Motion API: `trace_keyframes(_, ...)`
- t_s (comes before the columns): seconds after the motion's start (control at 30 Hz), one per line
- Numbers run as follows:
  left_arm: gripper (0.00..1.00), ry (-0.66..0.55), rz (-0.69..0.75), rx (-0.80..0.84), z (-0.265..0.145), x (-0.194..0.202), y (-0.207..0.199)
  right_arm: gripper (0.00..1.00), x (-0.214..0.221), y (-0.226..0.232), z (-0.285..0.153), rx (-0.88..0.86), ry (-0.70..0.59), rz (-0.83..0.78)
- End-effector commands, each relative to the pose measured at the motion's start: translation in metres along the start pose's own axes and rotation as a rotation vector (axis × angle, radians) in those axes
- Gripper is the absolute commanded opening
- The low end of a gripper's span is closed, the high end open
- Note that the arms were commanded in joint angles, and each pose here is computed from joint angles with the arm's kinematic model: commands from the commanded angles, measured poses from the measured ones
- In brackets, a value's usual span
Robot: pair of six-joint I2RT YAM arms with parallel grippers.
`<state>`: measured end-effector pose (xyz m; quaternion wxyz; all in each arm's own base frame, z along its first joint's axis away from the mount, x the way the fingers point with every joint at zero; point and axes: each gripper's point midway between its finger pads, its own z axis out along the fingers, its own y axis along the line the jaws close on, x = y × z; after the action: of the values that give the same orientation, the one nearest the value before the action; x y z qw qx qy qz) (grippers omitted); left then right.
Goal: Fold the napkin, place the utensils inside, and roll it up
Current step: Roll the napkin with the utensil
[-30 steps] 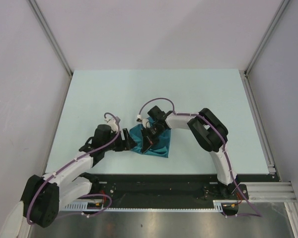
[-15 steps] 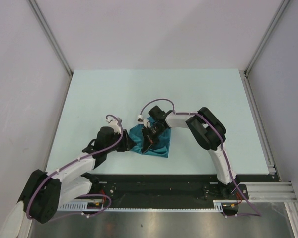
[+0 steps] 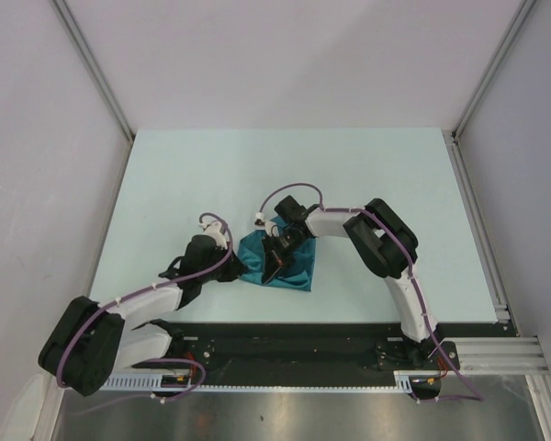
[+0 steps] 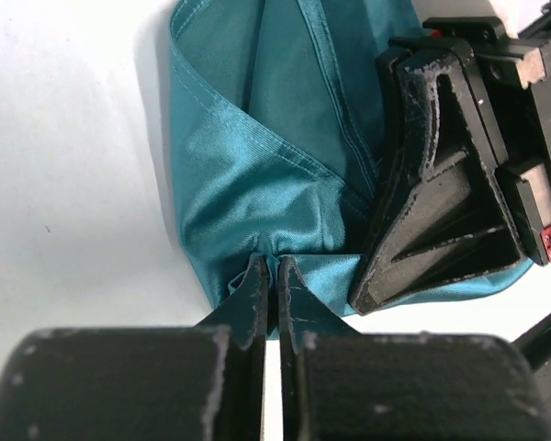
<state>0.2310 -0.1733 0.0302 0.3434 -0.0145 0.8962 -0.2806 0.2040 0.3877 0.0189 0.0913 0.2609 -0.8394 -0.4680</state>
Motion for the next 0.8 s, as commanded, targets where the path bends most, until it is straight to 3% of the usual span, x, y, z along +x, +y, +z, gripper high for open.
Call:
trace_keyframes(0.0,0.00,0.035,-0.001,-0.128,0.002,0.003,0.021,0.06,-0.003,-0.009,-0.003,0.043,-0.017,0.015)
trace_keyframes(0.03,0.00,0.052,-0.001,-0.126,0.004,0.006,0.021,0.08,-0.006,-0.003,-0.008,0.039,-0.033,-0.004)
trace_keyframes(0.23,0.00,0.145,-0.002,-0.186,0.009,0.018,0.030,0.47,-0.018,0.014,-0.035,0.072,-0.116,-0.099)
trace_keyframes(0.37,0.00,0.175,0.002,-0.204,0.008,0.021,0.032,0.59,-0.030,0.029,-0.078,0.159,-0.260,-0.192)
trace_keyframes(0.57,0.00,0.174,0.007,-0.183,0.009,0.019,0.028,0.70,-0.017,0.028,-0.124,0.344,-0.420,-0.317)
trace_keyframes(0.77,0.00,0.185,0.008,-0.168,0.009,0.019,0.024,0.72,-0.001,0.052,-0.150,0.476,-0.558,-0.518)
